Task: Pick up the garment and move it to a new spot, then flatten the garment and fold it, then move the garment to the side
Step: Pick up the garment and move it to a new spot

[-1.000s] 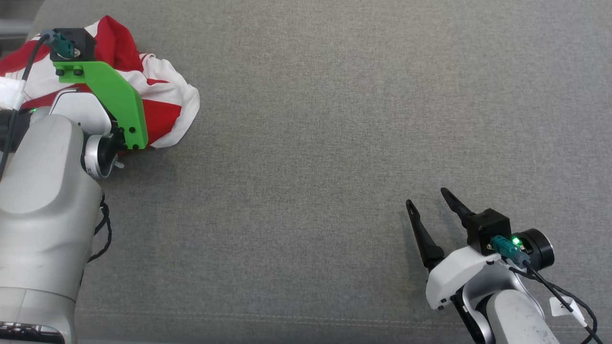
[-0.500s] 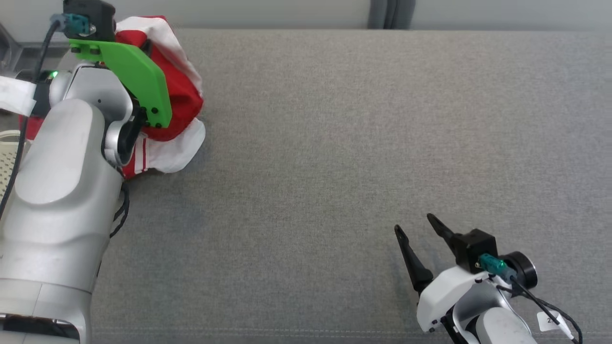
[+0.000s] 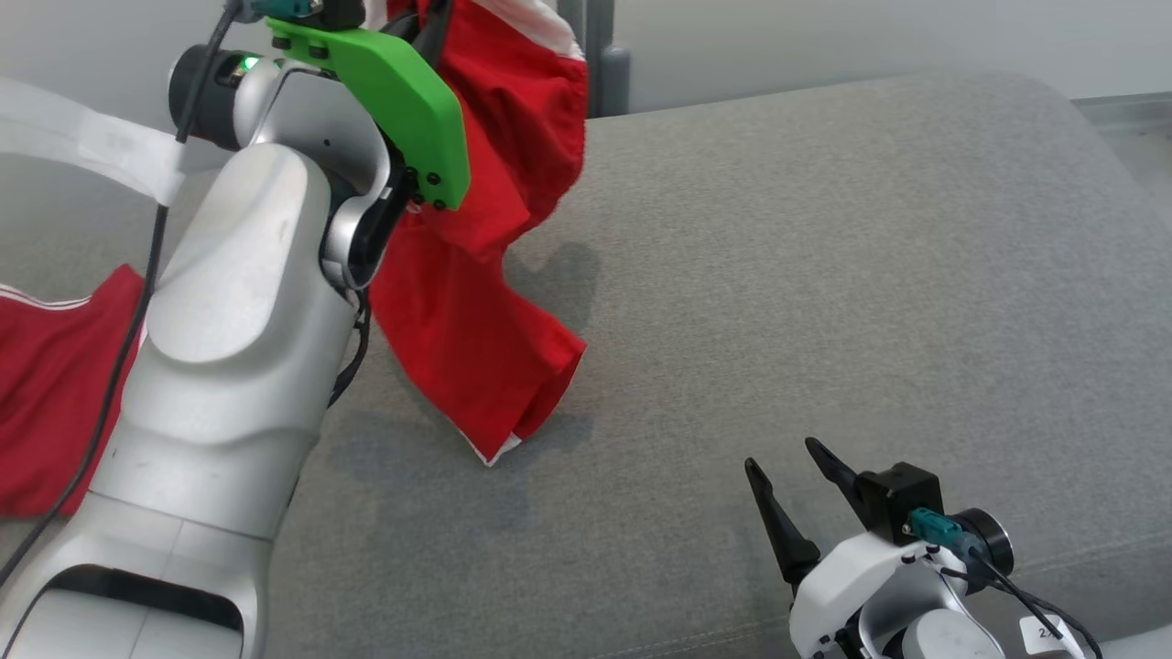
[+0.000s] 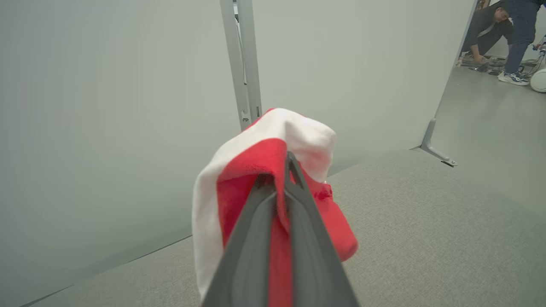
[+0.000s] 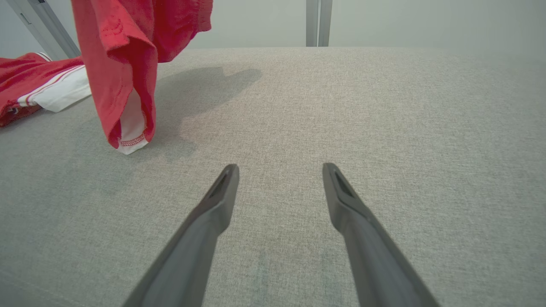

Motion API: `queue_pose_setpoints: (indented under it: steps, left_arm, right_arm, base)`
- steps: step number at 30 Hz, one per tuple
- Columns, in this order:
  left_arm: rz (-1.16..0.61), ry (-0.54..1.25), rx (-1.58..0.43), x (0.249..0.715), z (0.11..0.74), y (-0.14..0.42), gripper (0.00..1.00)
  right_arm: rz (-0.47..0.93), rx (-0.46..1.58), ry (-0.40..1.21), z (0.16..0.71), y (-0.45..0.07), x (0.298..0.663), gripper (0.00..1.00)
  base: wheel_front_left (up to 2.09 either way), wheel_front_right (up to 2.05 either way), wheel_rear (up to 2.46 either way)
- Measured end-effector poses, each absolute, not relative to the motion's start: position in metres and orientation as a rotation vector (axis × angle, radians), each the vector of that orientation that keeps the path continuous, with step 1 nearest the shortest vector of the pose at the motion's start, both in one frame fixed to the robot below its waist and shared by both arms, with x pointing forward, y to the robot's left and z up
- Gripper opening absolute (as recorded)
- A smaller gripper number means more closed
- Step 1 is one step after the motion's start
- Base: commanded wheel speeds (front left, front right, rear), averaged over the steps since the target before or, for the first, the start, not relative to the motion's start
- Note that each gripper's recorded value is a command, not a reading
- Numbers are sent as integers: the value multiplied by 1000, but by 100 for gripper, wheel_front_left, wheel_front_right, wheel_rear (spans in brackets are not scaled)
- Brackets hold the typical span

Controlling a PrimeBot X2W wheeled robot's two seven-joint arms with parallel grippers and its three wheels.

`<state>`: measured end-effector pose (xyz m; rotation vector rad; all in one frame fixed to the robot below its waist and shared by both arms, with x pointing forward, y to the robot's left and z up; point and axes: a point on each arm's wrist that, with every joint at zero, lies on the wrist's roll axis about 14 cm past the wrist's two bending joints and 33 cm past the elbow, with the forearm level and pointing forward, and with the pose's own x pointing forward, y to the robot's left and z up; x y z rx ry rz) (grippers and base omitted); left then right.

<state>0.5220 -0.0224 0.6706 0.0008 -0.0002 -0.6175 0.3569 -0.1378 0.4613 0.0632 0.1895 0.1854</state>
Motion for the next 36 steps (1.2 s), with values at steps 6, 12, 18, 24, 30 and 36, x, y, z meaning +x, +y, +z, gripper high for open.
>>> queue_pose_setpoints:
  steps: [6,12,18,24,30,36]
  left_arm:
    - [-825,-88,-66,495,699,-105,0]
    - [-999,-76,-189,472,703,-162,0]
    - [-987,119,-172,481,621,-175,0]
    - [-748,330,-74,519,512,-100,0]
    - [-596,409,-26,525,461,-36,33]
    - [-493,414,12,527,448,1,100]
  right_arm:
    - [68,71,163,467,-175,343,100]
    - [-37,89,154,465,-206,330,100]
    - [-90,102,176,455,-222,332,100]
    - [-55,100,199,446,-213,348,100]
    - [6,100,219,438,-195,361,100]
    - [42,97,221,438,-184,367,100]
  base:
    - [0,0,0]
    - [0,0,0]
    - [0,0,0]
    - [0,0,0]
    - [0,0,0]
    - [0,0,0]
